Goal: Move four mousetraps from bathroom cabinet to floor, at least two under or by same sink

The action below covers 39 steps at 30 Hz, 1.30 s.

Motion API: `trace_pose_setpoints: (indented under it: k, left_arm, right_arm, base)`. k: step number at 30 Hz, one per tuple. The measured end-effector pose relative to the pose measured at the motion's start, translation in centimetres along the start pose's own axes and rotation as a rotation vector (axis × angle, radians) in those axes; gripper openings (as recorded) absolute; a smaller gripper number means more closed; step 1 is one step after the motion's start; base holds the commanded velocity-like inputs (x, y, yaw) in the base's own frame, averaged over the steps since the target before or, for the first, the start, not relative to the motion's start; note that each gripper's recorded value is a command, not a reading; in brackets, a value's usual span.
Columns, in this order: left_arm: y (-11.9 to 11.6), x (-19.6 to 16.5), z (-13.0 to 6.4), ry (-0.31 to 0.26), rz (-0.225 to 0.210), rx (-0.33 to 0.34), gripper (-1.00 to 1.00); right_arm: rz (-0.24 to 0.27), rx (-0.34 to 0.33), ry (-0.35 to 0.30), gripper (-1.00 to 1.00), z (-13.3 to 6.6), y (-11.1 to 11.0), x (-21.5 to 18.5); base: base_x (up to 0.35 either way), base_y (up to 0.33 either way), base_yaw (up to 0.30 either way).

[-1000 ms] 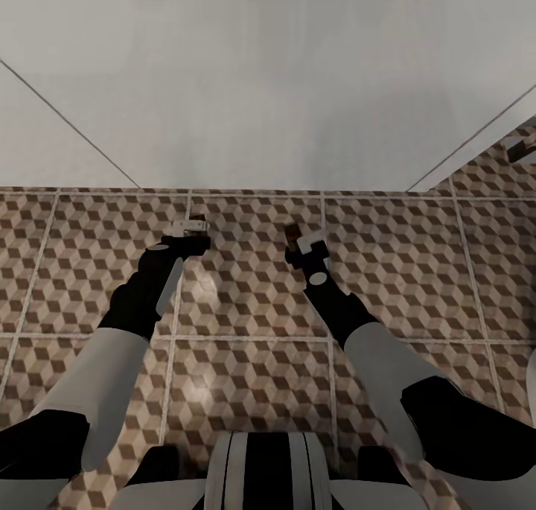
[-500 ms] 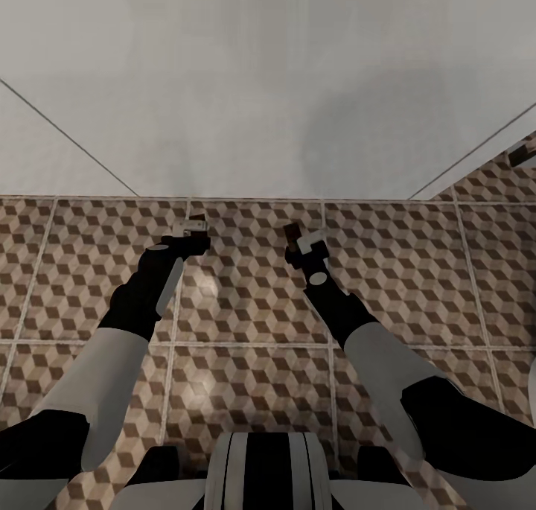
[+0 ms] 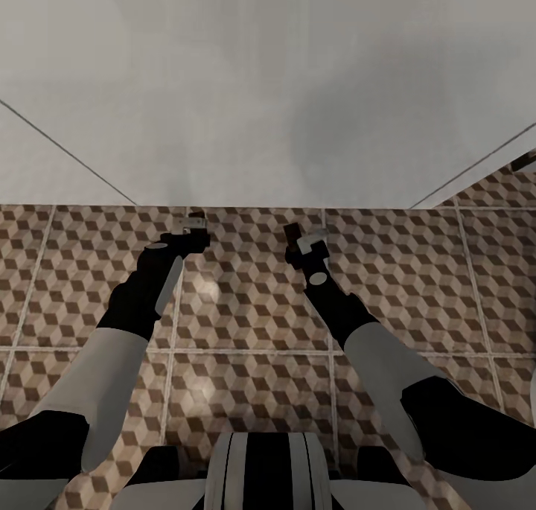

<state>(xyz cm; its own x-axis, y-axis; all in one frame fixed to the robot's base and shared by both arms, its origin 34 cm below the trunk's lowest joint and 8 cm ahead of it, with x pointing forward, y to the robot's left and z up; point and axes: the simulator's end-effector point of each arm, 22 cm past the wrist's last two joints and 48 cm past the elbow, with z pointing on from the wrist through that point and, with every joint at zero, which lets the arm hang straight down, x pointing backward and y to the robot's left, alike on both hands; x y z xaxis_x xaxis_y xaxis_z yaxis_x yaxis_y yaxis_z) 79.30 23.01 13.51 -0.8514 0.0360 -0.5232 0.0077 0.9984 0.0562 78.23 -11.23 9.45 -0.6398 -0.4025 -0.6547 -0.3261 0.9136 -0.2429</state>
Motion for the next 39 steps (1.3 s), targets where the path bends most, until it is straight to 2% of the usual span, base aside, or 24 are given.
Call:
trace_pose_setpoints:
  k: [5,10,19,28,39]
  left_arm:
    - [0.0,-0.4,-0.1,-0.009,-0.001,0.001,-1.0]
    - [-0.2,-2.2,-0.9,-0.049,-0.006,0.006,-1.0]
    - [-0.3,-2.8,-1.3,-0.066,-0.01,0.008,-1.0]
    - [-0.6,1.6,-1.1,-0.001,-0.007,0.012,-1.0]
    - [-0.7,4.6,-0.4,0.058,0.0,0.012,-1.0]
  right_arm:
    - [0.012,-0.003,0.014,-1.0,0.0,0.1,0.5]
    - [0.019,-0.02,0.096,-1.0,-0.1,0.8,3.8]
    - [0.008,-0.007,0.107,-1.0,0.7,-0.3,2.4]
    - [0.009,0.0,0.092,-1.0,1.0,-0.8,1.4]
    - [0.009,0.005,0.085,-1.0,1.2,-1.1,0.8]
  base:
    - [0.004,0.0,0.0]
    - [0.0,0.0,0.0]
    - [0.0,0.0,0.0]
    - [0.0,0.0,0.0]
    - [0.0,0.0,0.0]
